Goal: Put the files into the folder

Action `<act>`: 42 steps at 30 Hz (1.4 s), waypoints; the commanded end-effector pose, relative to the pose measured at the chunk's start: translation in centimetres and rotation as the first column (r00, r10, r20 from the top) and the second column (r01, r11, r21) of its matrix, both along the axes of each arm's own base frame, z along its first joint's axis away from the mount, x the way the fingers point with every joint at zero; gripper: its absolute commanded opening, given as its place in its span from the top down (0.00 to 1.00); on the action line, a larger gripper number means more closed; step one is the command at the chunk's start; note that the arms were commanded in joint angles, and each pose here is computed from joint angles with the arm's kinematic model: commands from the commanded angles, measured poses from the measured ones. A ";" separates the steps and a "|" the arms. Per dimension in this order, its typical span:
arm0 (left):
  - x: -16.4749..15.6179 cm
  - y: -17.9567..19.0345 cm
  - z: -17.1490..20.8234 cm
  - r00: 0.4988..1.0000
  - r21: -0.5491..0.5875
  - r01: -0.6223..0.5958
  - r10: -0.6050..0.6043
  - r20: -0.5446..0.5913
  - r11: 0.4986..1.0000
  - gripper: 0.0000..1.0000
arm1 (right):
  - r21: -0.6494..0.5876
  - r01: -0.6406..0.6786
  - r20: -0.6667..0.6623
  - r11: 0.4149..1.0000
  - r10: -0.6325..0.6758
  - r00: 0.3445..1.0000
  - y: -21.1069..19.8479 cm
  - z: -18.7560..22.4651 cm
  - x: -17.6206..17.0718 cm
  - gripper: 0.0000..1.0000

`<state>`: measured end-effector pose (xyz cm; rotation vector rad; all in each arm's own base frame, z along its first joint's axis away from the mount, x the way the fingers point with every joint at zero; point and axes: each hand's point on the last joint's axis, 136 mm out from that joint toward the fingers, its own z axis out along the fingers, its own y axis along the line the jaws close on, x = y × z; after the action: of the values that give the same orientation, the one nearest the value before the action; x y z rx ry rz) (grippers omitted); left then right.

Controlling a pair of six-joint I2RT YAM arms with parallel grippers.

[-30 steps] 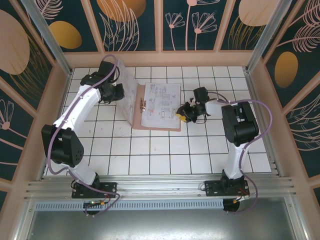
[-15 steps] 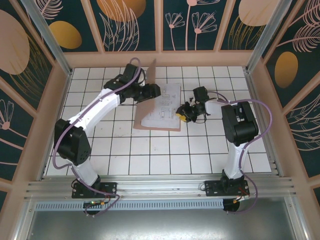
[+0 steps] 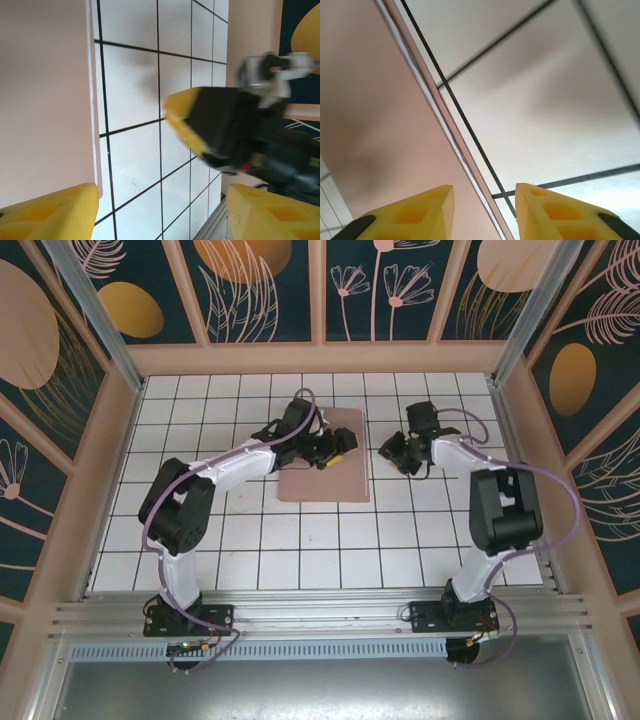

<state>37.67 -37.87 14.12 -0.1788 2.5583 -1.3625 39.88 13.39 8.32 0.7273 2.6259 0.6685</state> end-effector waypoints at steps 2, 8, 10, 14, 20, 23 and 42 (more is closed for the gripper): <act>0.5 -0.7 0.9 1.000 -0.065 -0.013 0.014 0.017 0.998 0.31 | -0.102 0.034 0.028 0.994 -0.031 0.999 -2.3 1.2 -1.0 0.59; 0.8 0.1 1.9 0.998 -0.034 -0.044 0.046 0.044 0.998 0.25 | -0.058 -0.018 0.116 0.998 0.025 0.993 -1.3 3.1 -1.1 0.49; 1.0 0.9 2.6 0.995 -0.010 -0.075 0.076 0.066 0.997 0.02 | -0.043 -0.048 0.177 0.998 0.055 0.983 -0.9 4.6 -0.8 0.42; 1.8 3.9 4.6 0.978 0.049 -0.175 0.168 0.120 0.983 0.01 | -0.040 -0.117 0.342 0.992 0.123 0.932 -0.3 8.6 -0.7 0.01; 2.0 11.3 6.5 0.922 0.090 -0.365 0.347 0.169 0.927 0.01 | -0.101 -0.167 0.544 0.981 0.194 0.816 -0.4 14.3 -2.2 0.01; 1.5 15.4 6.7 0.881 0.161 -0.456 0.418 0.224 0.875 0.01 | -0.167 -0.114 0.579 0.979 0.191 0.793 -1.8 15.8 -2.8 0.01; -5.6 35.4 7.7 0.436 0.367 -0.900 0.485 0.758 0.235 0.01 | -0.483 0.457 0.775 0.747 0.122 0.620 -15.4 7.8 -6.0 0.01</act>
<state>32.09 -4.62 19.86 -0.6761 1.9785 -0.0140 32.56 -0.12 12.53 0.3606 1.9011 0.0434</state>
